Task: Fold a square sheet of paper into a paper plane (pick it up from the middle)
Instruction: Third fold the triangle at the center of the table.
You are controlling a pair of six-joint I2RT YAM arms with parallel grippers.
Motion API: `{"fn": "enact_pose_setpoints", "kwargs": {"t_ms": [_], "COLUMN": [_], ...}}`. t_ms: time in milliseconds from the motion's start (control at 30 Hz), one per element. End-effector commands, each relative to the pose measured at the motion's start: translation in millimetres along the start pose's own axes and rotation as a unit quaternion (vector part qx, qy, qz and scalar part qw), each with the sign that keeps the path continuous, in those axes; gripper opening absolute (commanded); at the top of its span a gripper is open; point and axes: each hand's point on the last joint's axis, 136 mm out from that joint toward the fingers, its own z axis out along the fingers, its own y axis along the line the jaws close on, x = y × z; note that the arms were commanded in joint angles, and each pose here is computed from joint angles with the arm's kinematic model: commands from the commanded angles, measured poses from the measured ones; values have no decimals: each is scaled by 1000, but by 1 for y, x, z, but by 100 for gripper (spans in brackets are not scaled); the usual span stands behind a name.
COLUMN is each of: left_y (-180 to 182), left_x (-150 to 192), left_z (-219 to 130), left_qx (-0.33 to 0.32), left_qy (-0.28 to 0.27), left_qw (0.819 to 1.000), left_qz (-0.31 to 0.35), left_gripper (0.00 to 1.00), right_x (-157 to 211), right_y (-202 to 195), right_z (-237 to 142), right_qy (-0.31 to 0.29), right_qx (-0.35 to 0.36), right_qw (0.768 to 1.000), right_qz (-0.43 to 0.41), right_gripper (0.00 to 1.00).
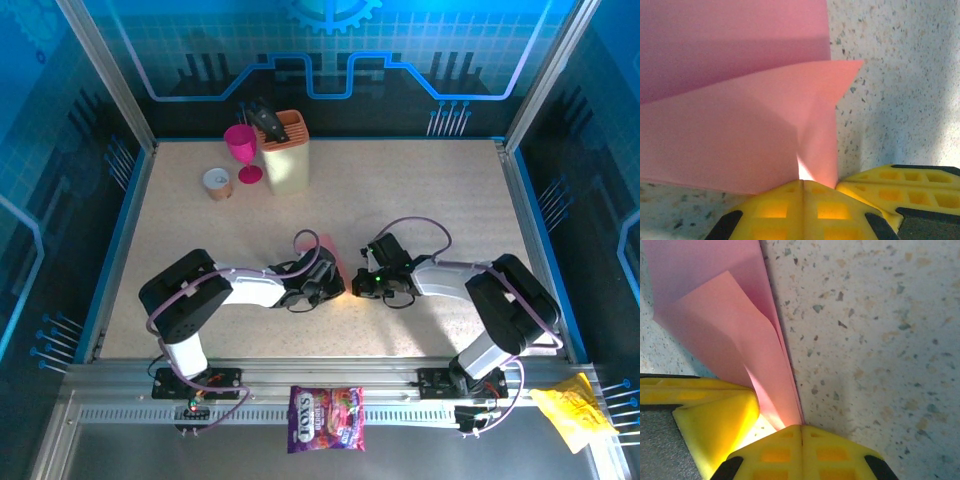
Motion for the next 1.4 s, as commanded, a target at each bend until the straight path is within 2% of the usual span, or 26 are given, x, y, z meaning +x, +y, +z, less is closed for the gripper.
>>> {"fn": "enact_pose_setpoints", "kwargs": {"t_ms": [0, 467, 967, 1133, 1233, 1367], "left_y": [53, 90, 159, 189, 188, 151], "left_x": [-8, -52, -60, -70, -75, -85], "left_z": [-4, -24, -49, -66, -74, -83], "left_qx": [-81, -104, -161, -176, -168, -115], "left_qy": [-16, -48, -70, -86, -89, -92], "left_qw": [996, 992, 980, 973, 974, 985], "left_qz": [-24, -55, -91, -121, -122, -93], "left_gripper": [0, 0, 0, 0, 0, 0], "right_x": [79, 82, 82, 82, 82, 82], "right_y": [-96, -100, -100, -100, -100, -100], "right_z": [9, 13, 13, 13, 13, 14], "right_qy": [116, 126, 127, 126, 127, 128], "right_qx": [186, 201, 205, 204, 204, 203], "right_qw": [975, 971, 970, 970, 970, 970], "right_qz": [41, 39, 40, 39, 39, 38], "right_gripper": [0, 0, 0, 0, 0, 0]}}
